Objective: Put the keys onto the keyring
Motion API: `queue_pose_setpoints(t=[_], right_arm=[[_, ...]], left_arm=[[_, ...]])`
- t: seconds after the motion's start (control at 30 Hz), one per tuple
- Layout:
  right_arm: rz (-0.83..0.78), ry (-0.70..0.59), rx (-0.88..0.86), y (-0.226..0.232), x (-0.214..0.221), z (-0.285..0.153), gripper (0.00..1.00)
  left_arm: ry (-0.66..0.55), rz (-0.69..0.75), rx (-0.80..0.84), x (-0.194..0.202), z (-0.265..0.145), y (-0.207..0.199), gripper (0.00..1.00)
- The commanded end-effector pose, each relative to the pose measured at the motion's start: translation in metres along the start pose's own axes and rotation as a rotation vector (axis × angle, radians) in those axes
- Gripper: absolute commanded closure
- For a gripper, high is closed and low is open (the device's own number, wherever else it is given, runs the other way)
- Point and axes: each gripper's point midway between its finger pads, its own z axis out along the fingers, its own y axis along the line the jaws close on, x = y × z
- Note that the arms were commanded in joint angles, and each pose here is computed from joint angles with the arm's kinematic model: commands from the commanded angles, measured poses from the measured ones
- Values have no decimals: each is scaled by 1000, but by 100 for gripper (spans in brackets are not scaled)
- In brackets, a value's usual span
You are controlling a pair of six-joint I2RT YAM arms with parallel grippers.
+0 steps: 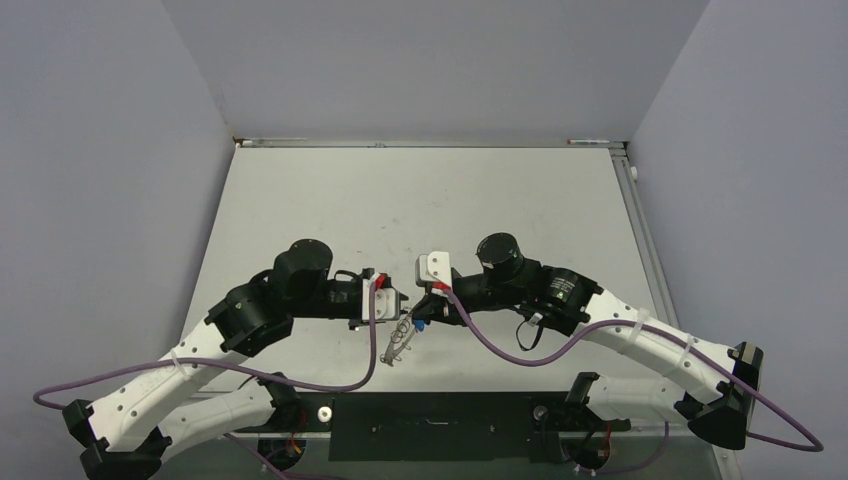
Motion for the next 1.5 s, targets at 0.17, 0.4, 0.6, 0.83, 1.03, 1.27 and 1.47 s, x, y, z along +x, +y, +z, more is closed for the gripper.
queue_pose_setpoints(t=[0.17,0.4,0.6,0.83,1.03,1.27,1.47], right_arm=[[-77,-100,13,-5,-39,-5,95],[-72,-95,8,-4,-37,-3,95],[-77,-107,14,-4,-40,-4,95],[-85,-183,133,-13,-49,-25,55],[-105,-293,182,-14,-65,-47,50],[-79,-335,104,-9,-66,-36,54],[-65,-365,113,-12,-67,-31,52]], left_arm=[[-74,28,48,-12,7,-6,81],[-104,22,69,-14,11,-10,97],[-122,24,52,-17,11,-8,100],[-318,55,-107,-45,-16,9,100],[-475,59,-145,-59,-33,16,100],[-545,38,-148,-65,-37,16,100],[-585,24,-175,-65,-39,19,100]])
